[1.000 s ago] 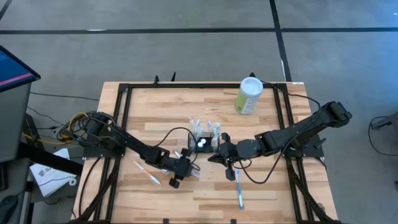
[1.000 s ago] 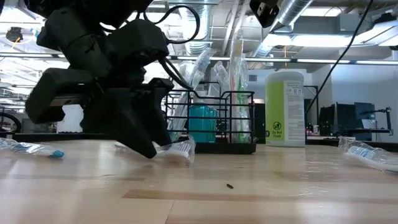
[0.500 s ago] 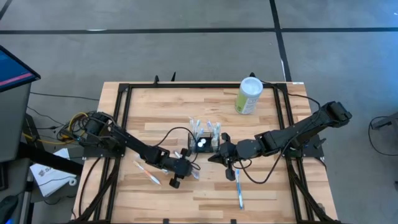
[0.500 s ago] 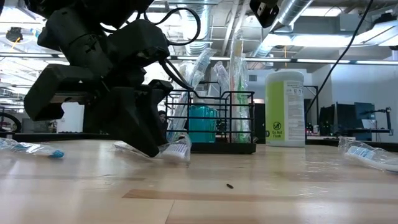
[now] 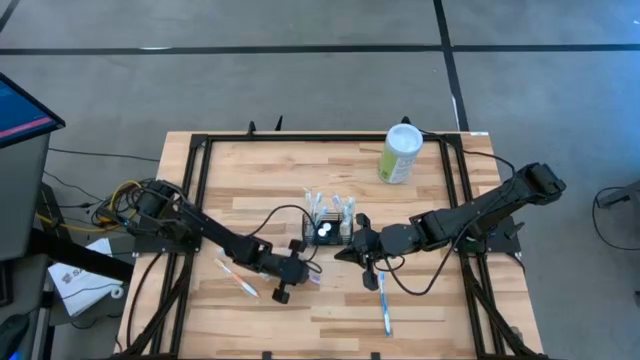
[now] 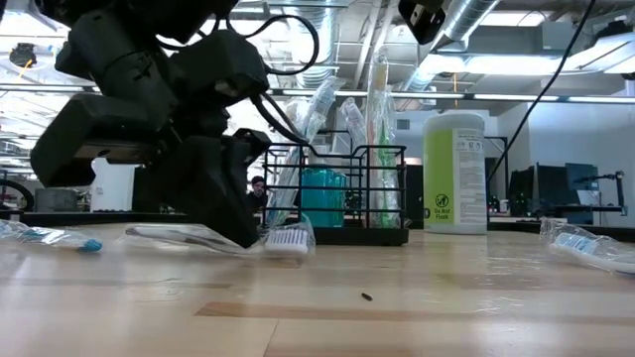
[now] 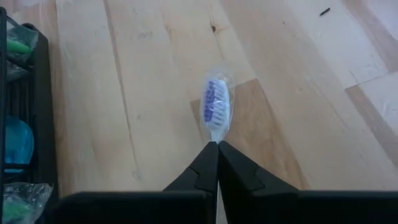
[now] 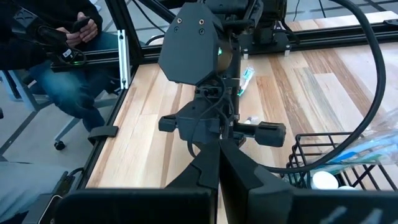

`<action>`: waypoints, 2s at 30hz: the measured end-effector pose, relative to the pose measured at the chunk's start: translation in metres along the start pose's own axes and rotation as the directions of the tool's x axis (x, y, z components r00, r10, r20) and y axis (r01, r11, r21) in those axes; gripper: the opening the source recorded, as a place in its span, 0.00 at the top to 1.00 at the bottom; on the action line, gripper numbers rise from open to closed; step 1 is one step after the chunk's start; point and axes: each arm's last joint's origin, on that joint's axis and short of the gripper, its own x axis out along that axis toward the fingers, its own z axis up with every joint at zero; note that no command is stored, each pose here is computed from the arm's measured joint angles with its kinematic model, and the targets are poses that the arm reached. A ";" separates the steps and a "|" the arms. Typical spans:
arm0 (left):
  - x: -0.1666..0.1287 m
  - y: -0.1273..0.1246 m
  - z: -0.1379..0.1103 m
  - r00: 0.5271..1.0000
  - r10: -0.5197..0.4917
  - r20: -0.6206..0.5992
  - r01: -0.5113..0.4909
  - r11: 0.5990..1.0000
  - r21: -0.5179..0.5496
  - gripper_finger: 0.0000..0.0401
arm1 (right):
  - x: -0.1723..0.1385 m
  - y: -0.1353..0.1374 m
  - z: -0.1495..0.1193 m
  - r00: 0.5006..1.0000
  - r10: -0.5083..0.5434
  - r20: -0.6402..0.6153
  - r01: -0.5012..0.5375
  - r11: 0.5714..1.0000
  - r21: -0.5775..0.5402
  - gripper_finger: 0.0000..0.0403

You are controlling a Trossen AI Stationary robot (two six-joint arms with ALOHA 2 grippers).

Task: Pick & Place toothbrushing station
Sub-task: Put the purple toothbrush into the left compartment of the organizer

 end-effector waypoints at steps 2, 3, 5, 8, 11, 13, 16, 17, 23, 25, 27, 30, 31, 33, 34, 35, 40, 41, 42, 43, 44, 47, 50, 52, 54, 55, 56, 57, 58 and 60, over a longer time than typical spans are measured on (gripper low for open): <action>-0.002 -0.002 0.001 1.000 -0.002 0.006 0.002 1.000 -0.017 1.00 | 0.000 0.000 0.000 1.000 0.000 0.000 0.000 1.000 0.000 1.00; -0.002 -0.002 0.003 1.000 -0.003 0.012 0.004 1.000 -0.027 1.00 | 0.000 0.000 0.000 1.000 0.000 -0.001 0.000 1.000 0.000 1.00; -0.004 -0.005 0.007 1.000 -0.009 0.025 0.010 0.999 -0.037 1.00 | 0.000 0.000 0.000 1.000 -0.001 -0.003 0.001 1.000 -0.001 1.00; -0.006 -0.009 0.016 0.998 -0.013 0.056 0.015 0.999 -0.036 1.00 | 0.000 0.000 0.000 1.000 -0.001 -0.003 0.001 1.000 -0.001 1.00; -0.008 -0.009 0.025 0.997 -0.011 0.082 0.014 0.999 -0.041 1.00 | 0.000 0.000 0.000 1.000 0.001 -0.003 -0.001 1.000 -0.001 1.00; -0.009 -0.009 0.030 0.995 -0.010 0.098 0.016 0.998 -0.058 1.00 | 0.000 0.001 -0.001 1.000 0.002 -0.004 -0.002 1.000 -0.002 1.00; -0.010 -0.009 0.037 0.993 -0.008 0.114 0.017 0.997 -0.074 1.00 | 0.000 0.000 -0.001 1.000 -0.001 -0.009 0.001 1.000 -0.003 1.00; -0.010 -0.009 0.039 0.993 -0.009 0.121 0.018 0.997 -0.078 1.00 | 0.000 0.000 -0.001 1.000 -0.001 -0.010 0.001 1.000 -0.003 1.00; -0.022 -0.010 0.053 0.984 -0.013 0.178 0.036 0.991 -0.126 1.00 | 0.000 0.000 -0.003 1.000 -0.009 -0.024 0.009 1.000 -0.007 1.00; -0.033 -0.011 0.059 0.977 -0.005 0.215 0.036 0.990 -0.138 1.00 | 0.000 0.000 -0.003 1.000 -0.010 -0.023 0.010 1.000 -0.009 1.00; -0.048 -0.012 0.067 0.965 0.030 0.261 0.010 0.988 -0.152 1.00 | 0.000 0.000 -0.003 1.000 -0.013 -0.022 0.013 1.000 -0.012 1.00; -0.073 -0.009 0.076 0.939 0.092 0.330 -0.036 0.984 -0.173 1.00 | 0.000 0.000 -0.003 1.000 -0.012 -0.020 0.012 1.000 -0.015 1.00; -0.081 -0.008 0.077 0.930 0.113 0.350 -0.050 0.982 -0.184 1.00 | 0.000 0.001 -0.003 1.000 -0.012 -0.020 0.012 1.000 -0.016 1.00; -0.097 -0.003 0.077 0.906 0.171 0.386 -0.091 0.972 -0.217 1.00 | -0.001 0.003 -0.003 1.000 -0.010 -0.019 0.010 1.000 -0.019 1.00; -0.103 0.000 0.075 0.898 0.203 0.390 -0.117 0.965 -0.234 1.00 | -0.001 0.004 -0.003 1.000 -0.007 -0.018 0.007 1.000 -0.020 1.00; -0.109 0.003 0.073 0.884 0.230 0.408 -0.133 0.958 -0.253 1.00 | -0.001 0.004 -0.003 1.000 -0.010 -0.016 0.010 1.000 -0.021 1.00; -0.132 0.015 0.062 0.762 0.298 0.575 -0.115 0.936 -0.332 1.00 | -0.003 0.009 -0.005 0.999 -0.031 -0.008 0.031 0.999 -0.029 1.00; -0.136 0.018 0.059 0.734 0.308 0.605 -0.115 0.935 -0.336 1.00 | -0.003 0.010 -0.005 0.999 -0.032 -0.007 0.032 0.999 -0.030 1.00; -0.139 0.020 0.054 0.709 0.318 0.629 -0.114 0.932 -0.343 1.00 | -0.003 0.011 -0.005 1.000 -0.031 -0.005 0.031 0.999 -0.031 1.00; -0.140 0.022 0.051 0.683 0.330 0.651 -0.115 0.930 -0.350 1.00 | -0.003 0.012 -0.005 1.000 -0.026 -0.002 0.026 0.999 -0.032 1.00; -0.142 0.025 0.047 0.656 0.343 0.672 -0.115 0.926 -0.360 1.00 | -0.004 0.013 -0.005 1.000 -0.022 0.000 0.022 0.999 -0.033 1.00; -0.145 0.030 0.038 0.584 0.375 0.720 -0.103 0.914 -0.393 1.00 | -0.004 0.016 -0.004 1.000 -0.009 0.017 0.009 0.999 -0.031 1.00; -0.143 0.035 0.029 0.550 0.394 0.736 -0.096 0.906 -0.413 1.00 | -0.005 0.017 -0.003 1.000 -0.006 0.023 0.007 1.000 -0.029 1.00; -0.143 0.038 0.026 0.537 0.409 0.738 -0.100 0.900 -0.425 1.00 | -0.005 0.017 -0.003 1.000 -0.006 0.024 0.007 1.000 -0.028 1.00; -0.143 0.040 0.024 0.517 0.417 0.747 -0.095 0.896 -0.434 1.00 | -0.004 0.016 -0.003 1.000 -0.008 0.025 0.009 1.000 -0.023 1.00; -0.144 0.042 0.023 0.504 0.416 0.757 -0.088 0.897 -0.434 1.00 | -0.004 0.016 -0.003 1.000 -0.009 0.026 0.009 1.000 -0.022 1.00; -0.145 0.043 0.023 0.497 0.414 0.762 -0.085 0.898 -0.433 1.00 | -0.004 0.016 -0.003 1.000 -0.010 0.029 0.010 1.000 -0.021 1.00; -0.145 0.044 0.023 0.495 0.414 0.764 -0.089 0.899 -0.430 1.00 | -0.004 0.016 -0.003 0.999 -0.021 0.032 0.022 1.000 -0.019 1.00; -0.145 0.044 0.023 0.494 0.415 0.764 -0.096 0.899 -0.426 1.00 | -0.005 0.016 -0.003 0.999 -0.028 0.034 0.029 0.999 -0.019 1.00; -0.146 0.044 0.024 0.483 0.416 0.770 -0.099 0.900 -0.425 1.00 | -0.005 0.016 -0.002 0.999 -0.029 0.038 0.029 0.999 -0.018 1.00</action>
